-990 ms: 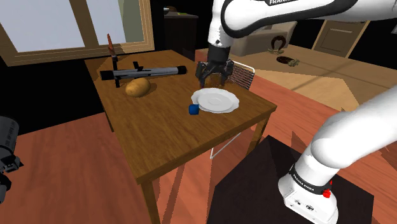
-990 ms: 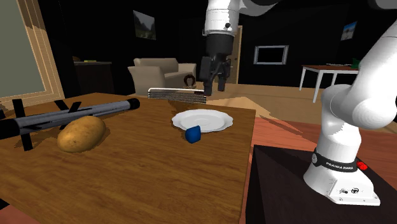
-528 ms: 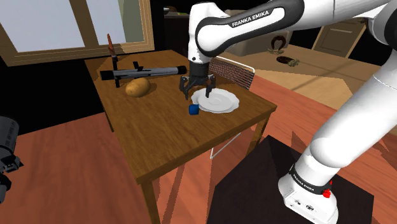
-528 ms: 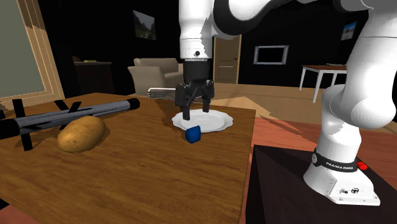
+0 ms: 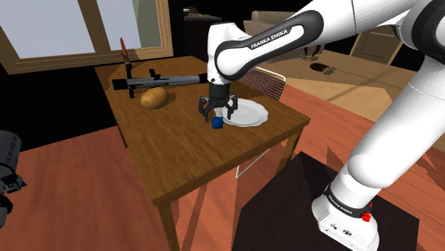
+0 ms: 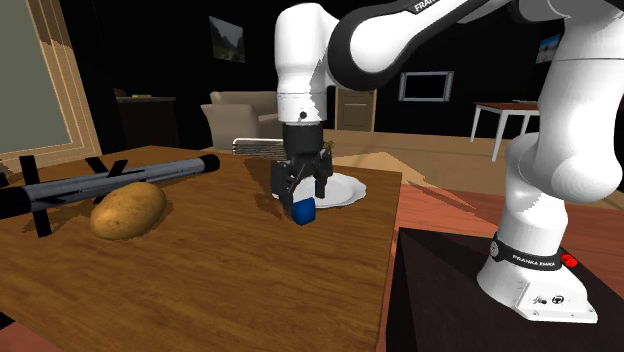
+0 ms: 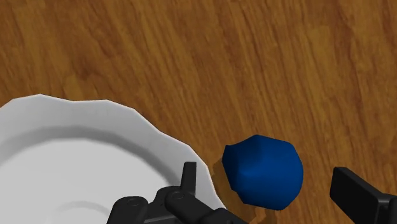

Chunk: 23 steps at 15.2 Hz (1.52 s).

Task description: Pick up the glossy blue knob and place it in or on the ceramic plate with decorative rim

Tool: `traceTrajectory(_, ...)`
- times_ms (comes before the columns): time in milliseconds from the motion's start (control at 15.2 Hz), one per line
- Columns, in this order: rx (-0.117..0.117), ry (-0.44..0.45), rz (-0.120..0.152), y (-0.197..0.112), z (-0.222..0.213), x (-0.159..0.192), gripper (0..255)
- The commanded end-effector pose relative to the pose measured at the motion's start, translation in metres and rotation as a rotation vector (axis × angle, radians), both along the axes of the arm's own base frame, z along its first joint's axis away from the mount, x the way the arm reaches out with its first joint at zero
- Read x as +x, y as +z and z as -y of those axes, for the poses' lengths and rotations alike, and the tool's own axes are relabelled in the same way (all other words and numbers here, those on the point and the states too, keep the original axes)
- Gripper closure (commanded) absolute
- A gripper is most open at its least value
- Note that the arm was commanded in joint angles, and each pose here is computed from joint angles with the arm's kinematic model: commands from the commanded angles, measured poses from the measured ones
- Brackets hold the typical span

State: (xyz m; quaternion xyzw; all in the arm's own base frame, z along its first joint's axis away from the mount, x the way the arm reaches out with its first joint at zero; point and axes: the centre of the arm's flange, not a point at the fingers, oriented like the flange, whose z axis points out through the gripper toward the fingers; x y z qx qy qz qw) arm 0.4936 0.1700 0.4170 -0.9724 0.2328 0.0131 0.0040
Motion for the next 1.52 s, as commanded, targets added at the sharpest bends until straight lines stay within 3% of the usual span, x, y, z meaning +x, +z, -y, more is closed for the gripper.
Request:
traceTrajectory(0,0.0,0.0,0.001,-0.006,0.0,0.0,0)
traceTrajectory(462,0.0,0.0,0.001,-0.006,0.0,0.0,0)
traceTrajectory(528,0.0,0.0,0.001,-0.006,0.0,0.0,255)
traceTrajectory(1122,0.0,0.0,0.001,-0.006,0.0,0.0,255)
traceTrajectory(1452,0.0,0.0,0.001,0.02,0.0,0.0,255)
